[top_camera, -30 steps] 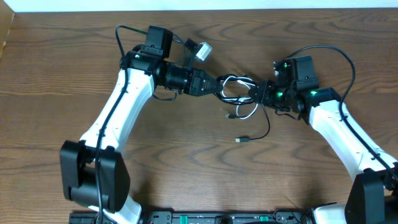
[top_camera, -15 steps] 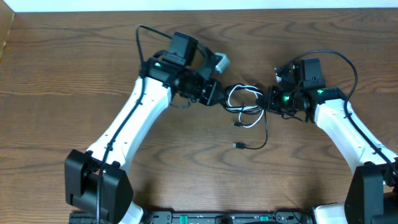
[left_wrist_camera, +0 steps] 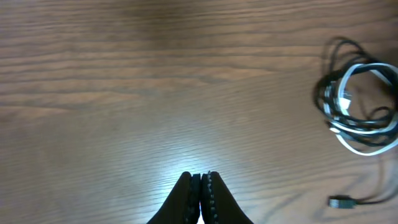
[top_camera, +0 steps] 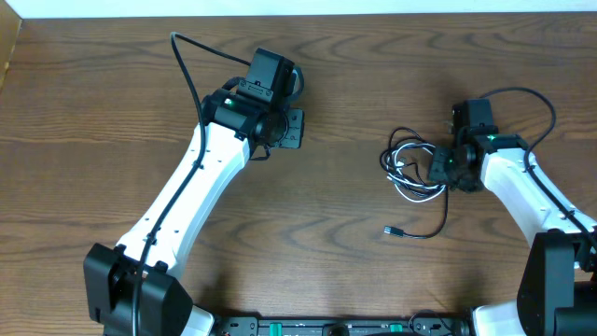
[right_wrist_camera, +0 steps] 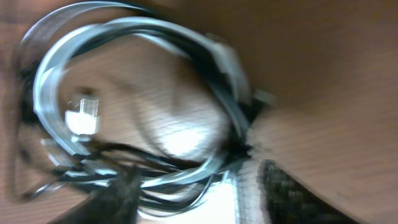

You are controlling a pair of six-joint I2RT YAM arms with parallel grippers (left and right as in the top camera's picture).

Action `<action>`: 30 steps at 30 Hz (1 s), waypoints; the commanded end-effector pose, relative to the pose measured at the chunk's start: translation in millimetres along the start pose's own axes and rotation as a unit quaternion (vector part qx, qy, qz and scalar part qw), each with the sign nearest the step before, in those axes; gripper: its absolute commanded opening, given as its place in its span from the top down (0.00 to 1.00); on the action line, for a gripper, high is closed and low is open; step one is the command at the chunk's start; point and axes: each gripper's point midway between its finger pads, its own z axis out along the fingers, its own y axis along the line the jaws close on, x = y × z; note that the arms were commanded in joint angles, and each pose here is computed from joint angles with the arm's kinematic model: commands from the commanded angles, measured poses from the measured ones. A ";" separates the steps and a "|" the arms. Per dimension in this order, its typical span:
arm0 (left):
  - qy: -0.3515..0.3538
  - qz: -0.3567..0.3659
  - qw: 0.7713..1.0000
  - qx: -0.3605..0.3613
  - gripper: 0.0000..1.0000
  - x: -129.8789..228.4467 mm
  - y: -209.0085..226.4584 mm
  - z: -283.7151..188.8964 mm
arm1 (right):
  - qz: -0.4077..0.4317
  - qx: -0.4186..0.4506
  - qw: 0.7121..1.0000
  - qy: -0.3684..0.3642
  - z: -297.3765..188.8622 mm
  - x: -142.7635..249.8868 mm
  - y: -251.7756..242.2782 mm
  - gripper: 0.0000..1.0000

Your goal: Untangle cables

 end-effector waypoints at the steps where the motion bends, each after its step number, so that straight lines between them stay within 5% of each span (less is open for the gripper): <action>1: -0.004 0.001 0.998 0.057 0.93 -5.8 -21.5 -5.6 | -0.100 -0.156 0.983 0.010 -9.7 5.5 56.0 0.33; 4: -0.003 0.004 0.993 0.115 0.93 -9.5 -42.1 -2.9 | -0.105 -0.191 0.976 0.002 -15.8 -0.3 64.7 0.30; 8: 0.019 -0.043 0.988 0.146 0.89 -9.6 -53.8 13.5 | 0.000 -0.152 0.988 -0.008 -21.4 -23.8 32.1 0.26; 12: 0.076 -0.130 0.979 0.137 0.50 6.2 -64.3 47.4 | 0.063 -0.139 0.988 -0.015 -29.7 -39.5 0.6 0.24; 15: 0.110 -0.168 0.969 0.145 0.39 18.0 -87.1 73.7 | 0.086 -0.132 0.987 -0.015 -30.5 -41.4 -15.8 0.23; 21: 0.127 -0.182 0.957 0.189 0.31 29.5 -147.0 127.5 | 0.091 -0.124 0.988 -0.005 -29.6 -36.2 -22.3 0.23; 30: 0.110 -0.205 0.947 0.222 0.33 29.5 -184.3 169.3 | 0.093 -0.113 0.989 0.004 -28.7 -31.7 -25.7 0.23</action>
